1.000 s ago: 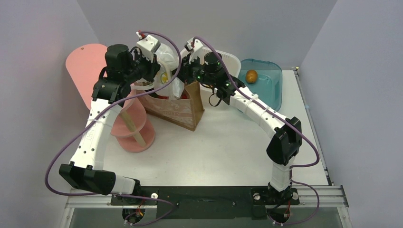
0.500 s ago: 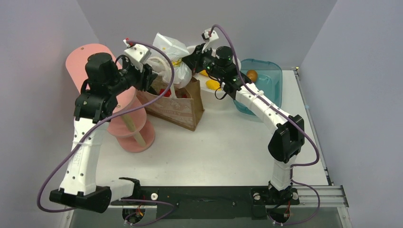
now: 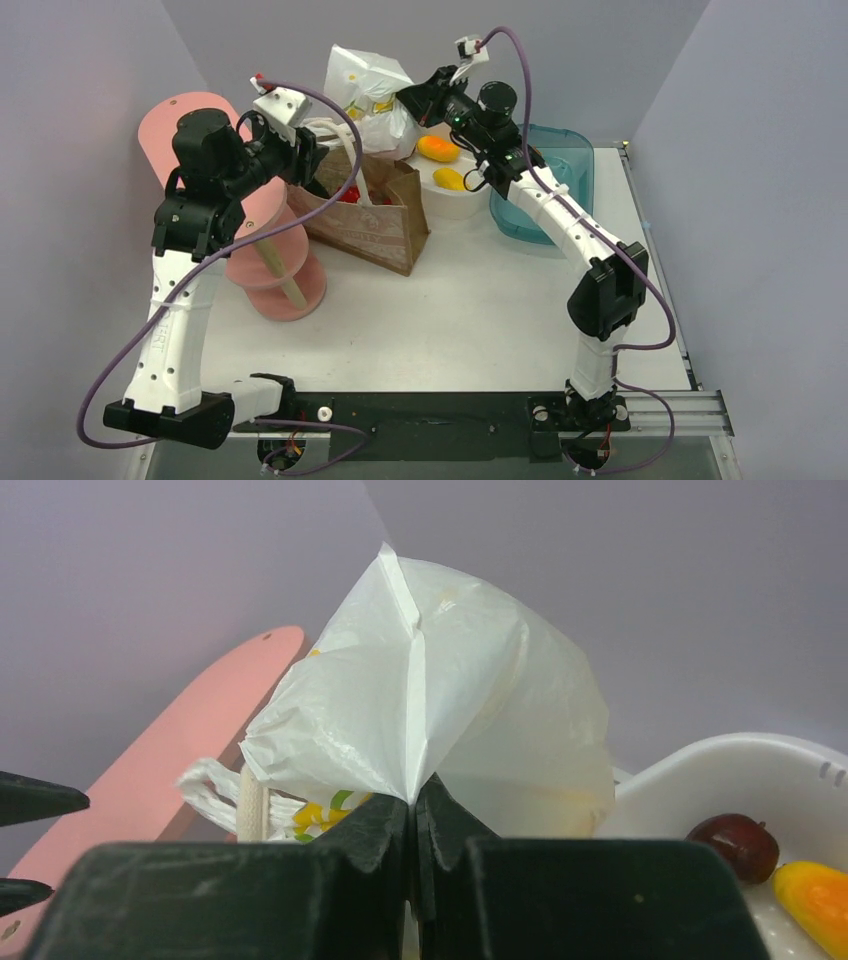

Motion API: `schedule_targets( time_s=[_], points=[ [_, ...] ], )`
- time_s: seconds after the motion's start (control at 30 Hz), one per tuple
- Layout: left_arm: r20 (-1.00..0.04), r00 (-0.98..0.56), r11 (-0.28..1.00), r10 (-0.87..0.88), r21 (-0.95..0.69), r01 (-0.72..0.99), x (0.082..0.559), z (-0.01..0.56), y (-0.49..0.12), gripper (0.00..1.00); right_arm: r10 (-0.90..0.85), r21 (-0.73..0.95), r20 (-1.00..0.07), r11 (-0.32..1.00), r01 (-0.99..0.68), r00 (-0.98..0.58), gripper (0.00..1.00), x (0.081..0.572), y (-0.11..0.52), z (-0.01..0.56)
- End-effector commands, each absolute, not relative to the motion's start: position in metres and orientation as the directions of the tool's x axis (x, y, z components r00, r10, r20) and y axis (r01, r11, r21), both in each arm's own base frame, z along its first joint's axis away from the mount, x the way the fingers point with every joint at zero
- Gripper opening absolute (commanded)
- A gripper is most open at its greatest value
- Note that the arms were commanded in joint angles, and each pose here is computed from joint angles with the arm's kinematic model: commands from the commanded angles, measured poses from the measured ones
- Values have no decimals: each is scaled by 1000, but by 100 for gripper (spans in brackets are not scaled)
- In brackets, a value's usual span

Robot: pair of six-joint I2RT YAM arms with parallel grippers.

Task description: Untie the knot of the grocery bags and take out the mixed food

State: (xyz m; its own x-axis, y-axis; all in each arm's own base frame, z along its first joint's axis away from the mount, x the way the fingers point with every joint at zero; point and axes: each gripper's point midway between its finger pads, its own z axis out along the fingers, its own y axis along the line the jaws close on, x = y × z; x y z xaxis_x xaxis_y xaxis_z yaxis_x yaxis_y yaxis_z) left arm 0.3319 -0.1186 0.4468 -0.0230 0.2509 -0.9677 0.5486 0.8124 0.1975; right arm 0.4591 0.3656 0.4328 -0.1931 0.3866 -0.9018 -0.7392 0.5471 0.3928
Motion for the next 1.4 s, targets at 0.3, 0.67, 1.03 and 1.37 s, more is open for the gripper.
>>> schedule_targets(
  time_s=[0.3,0.67,1.03,1.37],
  points=[
    [-974,106,814,202,226,536,343,491,-124,45,562,351,-826,565,-746,37,0,447,280,555],
    [-968,150,802,199,249,542,343,495,-127,45,553,377,-833,600,-705,26,0,398,204,577],
    [-963,179,731,203,271,626,323,482,-144,45,318,468,-878,416,-780,-357,0,240,205,475],
    [-971,134,643,198,232,730,276,447,-165,45,28,636,-734,378,-673,-678,0,142,206,324]
  ],
)
